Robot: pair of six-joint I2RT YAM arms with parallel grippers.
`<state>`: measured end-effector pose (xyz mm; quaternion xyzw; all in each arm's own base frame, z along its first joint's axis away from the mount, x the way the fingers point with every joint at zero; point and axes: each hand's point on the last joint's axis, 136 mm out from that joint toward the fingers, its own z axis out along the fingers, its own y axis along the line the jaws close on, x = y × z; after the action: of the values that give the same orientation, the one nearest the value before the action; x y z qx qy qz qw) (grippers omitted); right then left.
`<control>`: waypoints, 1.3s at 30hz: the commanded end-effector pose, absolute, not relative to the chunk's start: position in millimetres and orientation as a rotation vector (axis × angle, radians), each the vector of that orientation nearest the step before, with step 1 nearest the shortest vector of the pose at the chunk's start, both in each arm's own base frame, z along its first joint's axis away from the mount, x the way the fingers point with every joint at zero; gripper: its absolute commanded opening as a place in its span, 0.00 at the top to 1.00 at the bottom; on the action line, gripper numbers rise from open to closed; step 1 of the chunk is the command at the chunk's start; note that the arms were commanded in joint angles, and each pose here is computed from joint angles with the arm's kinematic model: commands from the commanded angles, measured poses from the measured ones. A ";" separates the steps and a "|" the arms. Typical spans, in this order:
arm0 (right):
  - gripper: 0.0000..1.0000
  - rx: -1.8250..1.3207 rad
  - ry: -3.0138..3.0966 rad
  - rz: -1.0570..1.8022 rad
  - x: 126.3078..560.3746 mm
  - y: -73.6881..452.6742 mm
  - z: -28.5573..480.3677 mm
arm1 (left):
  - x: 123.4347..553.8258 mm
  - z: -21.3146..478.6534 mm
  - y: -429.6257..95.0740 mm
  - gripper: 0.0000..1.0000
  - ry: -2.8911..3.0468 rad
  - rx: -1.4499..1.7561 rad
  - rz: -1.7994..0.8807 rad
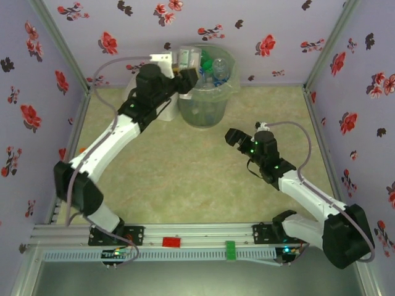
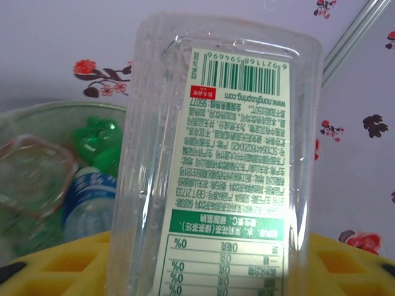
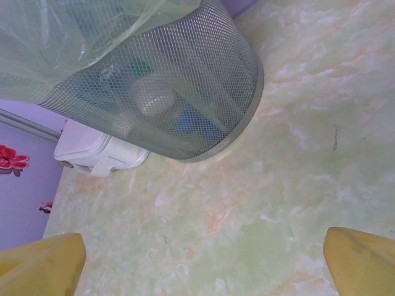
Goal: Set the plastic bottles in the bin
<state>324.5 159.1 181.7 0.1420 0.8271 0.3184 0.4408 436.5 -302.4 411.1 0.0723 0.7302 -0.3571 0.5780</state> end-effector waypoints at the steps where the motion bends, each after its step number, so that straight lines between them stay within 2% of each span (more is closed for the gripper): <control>1: 0.00 0.338 2.062 0.757 317.4 151.5 178.7 | 461.9 431.8 -320.7 0.62 1.639 0.121 -0.840; 12: 0.00 0.364 2.019 0.742 309.1 139.2 183.9 | 540.7 410.6 -365.2 0.62 1.624 -0.093 -0.809; 17: 0.00 0.362 2.008 0.729 305.2 134.7 185.4 | 552.9 392.3 -367.2 0.61 1.635 -0.171 -0.710; 22: 0.00 0.368 1.997 0.713 303.7 130.0 185.3 | 556.7 368.5 -364.5 0.56 1.675 -0.249 -0.646; 24: 0.00 0.360 2.000 0.710 302.6 129.2 187.2 | 556.3 363.1 -360.8 0.50 1.697 -0.270 -0.625; 27: 0.00 0.353 1.991 0.699 300.7 127.0 188.3 | 553.8 363.1 -356.6 0.19 1.727 -0.271 -0.598; 30: 0.00 0.354 1.985 0.686 300.2 123.7 189.4 | 549.9 368.1 -353.7 0.00 1.737 -0.254 -0.578; 39: 0.01 0.347 1.979 0.677 301.9 123.1 192.9 | 528.5 412.0 -334.0 0.00 1.644 -0.211 -0.565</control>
<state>300.5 130.0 192.0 0.1414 0.8155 0.2936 0.4783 546.7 -354.3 350.5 -0.0879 0.7615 -0.2401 0.5956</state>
